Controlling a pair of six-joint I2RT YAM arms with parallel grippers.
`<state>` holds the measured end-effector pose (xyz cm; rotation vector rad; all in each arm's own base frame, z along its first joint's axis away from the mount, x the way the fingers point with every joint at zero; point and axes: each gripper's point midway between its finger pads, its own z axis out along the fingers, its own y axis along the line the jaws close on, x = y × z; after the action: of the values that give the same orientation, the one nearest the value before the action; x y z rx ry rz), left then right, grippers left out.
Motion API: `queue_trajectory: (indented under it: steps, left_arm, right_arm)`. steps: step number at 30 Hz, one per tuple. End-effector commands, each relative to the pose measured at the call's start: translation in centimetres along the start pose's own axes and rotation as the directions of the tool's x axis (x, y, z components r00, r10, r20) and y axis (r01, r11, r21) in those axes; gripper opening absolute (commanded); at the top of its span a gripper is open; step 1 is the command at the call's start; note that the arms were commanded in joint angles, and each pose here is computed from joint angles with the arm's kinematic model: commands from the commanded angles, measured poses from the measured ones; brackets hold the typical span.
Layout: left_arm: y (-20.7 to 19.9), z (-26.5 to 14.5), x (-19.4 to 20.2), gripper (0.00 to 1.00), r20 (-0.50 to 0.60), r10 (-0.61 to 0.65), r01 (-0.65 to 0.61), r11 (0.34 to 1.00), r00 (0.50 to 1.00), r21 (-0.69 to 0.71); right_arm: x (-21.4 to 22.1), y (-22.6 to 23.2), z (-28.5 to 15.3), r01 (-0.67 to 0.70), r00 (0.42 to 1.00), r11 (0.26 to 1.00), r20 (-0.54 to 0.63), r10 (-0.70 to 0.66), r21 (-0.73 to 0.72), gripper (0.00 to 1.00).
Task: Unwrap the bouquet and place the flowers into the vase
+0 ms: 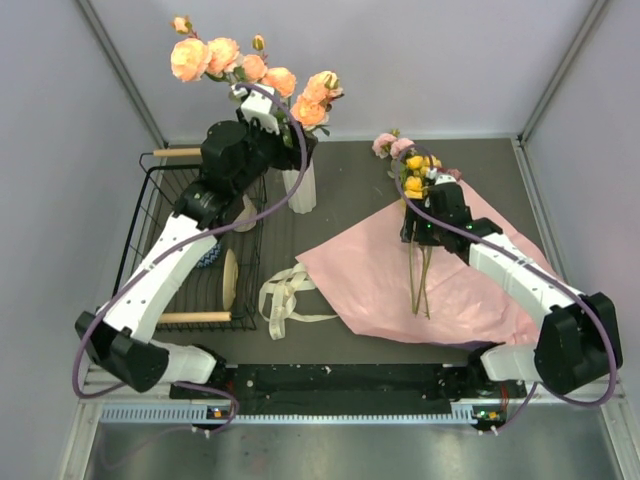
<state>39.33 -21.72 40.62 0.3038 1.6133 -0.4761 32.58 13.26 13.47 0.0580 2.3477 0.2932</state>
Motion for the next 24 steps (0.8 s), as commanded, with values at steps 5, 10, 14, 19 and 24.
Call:
queue_trajectory:
  steps: [5, 10, 14, 19, 24]
  left_arm:
    - [-5.9, -5.0, -1.7, 0.81, 0.035, -0.081, 0.066, 0.945, 0.996, 0.321]
    - [-8.5, -5.3, 1.1, 0.75, -0.064, -0.159, 0.171, 0.874, 0.985, 0.456]
    - [-11.0, -5.8, 2.9, 0.75, -0.172, -0.223, 0.282, 0.771, 0.96, 0.571]
    - [-12.2, -5.9, 3.2, 0.79, -0.205, -0.25, 0.324, 0.716, 0.946, 0.619]
    - [-12.6, -5.6, 3.0, 0.79, -0.211, -0.246, 0.324, 0.705, 0.946, 0.63]
  right_arm:
    - [-1.0, -2.3, 1.8, -0.017, 1.0, 0.992, -0.019, 0.02, 0.125, 0.51]
    - [0.8, -1.5, 4.2, -0.01, 0.993, 0.996, -0.115, 0.02, 0.087, 0.34]
    - [2.2, -1.4, 5.5, -0.001, 0.987, 0.997, -0.161, 0.013, 0.073, 0.27]
    - [3.7, -1.8, 6.6, -0.002, 0.982, 0.997, -0.187, 0.017, 0.079, 0.27]
    - [5.3, -2.7, 7.8, 0.007, 0.974, 0.994, -0.224, 0.018, 0.113, 0.3]
